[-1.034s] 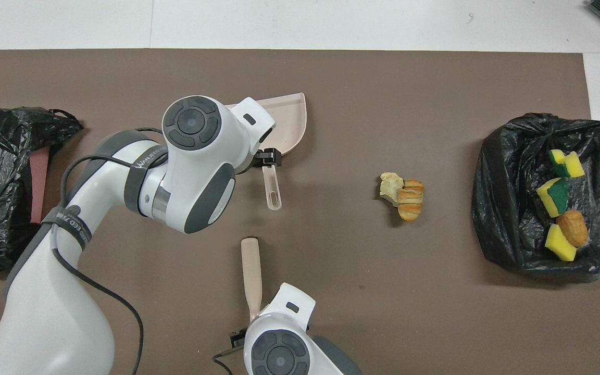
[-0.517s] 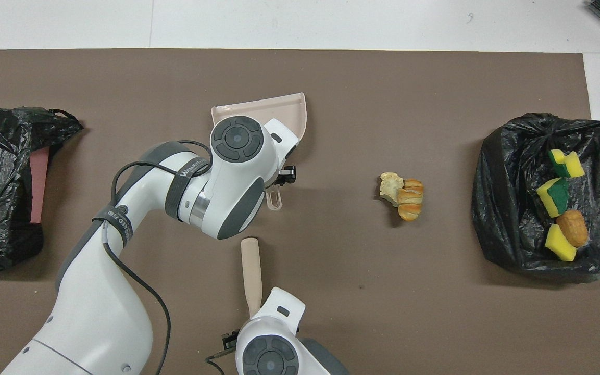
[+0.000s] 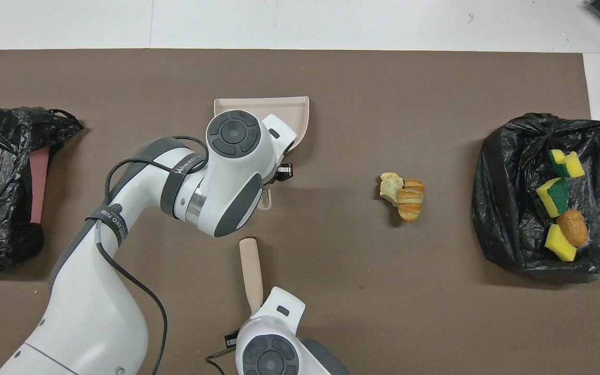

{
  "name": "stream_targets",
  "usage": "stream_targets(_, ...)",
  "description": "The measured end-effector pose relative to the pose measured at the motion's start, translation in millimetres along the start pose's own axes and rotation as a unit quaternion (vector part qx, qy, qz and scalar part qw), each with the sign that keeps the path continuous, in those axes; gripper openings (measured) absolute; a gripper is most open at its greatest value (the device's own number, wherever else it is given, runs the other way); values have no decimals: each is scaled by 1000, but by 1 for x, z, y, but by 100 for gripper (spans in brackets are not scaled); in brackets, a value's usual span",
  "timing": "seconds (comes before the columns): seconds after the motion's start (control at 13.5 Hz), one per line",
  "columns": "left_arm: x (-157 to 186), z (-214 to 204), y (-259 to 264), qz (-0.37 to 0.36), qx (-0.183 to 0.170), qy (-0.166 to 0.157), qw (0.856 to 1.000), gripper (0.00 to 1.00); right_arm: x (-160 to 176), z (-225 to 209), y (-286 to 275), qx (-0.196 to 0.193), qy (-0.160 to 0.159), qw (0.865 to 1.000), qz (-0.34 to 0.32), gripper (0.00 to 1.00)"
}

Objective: Sweep and dump trash in bin
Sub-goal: 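Grasp the brush handle with the right gripper while the left gripper holds the dustpan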

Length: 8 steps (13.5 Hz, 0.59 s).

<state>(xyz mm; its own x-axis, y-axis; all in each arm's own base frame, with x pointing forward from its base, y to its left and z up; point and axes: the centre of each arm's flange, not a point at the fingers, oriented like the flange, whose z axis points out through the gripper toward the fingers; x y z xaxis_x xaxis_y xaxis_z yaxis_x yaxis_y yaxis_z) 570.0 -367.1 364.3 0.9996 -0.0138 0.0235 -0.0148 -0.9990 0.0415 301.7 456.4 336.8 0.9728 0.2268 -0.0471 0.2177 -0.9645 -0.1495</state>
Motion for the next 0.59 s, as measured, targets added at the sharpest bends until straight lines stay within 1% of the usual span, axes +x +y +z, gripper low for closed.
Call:
stream_targets(0.15,4,-18,-8,1,4,9,1000,31,0,-1,0,0,0,1000,0,26)
stream_targets(0.3,8,-41,-25,13,8,12,1000,31,1,-2,-1,-5,-9,1000,0,26)
stream_targets(0.44,18,-63,-52,29,8,18,999,31,4,-10,-1,-12,-20,1000,2,26)
stream_targets(0.59,27,-79,-83,53,11,16,998,31,7,-20,0,-14,-24,1000,5,26)
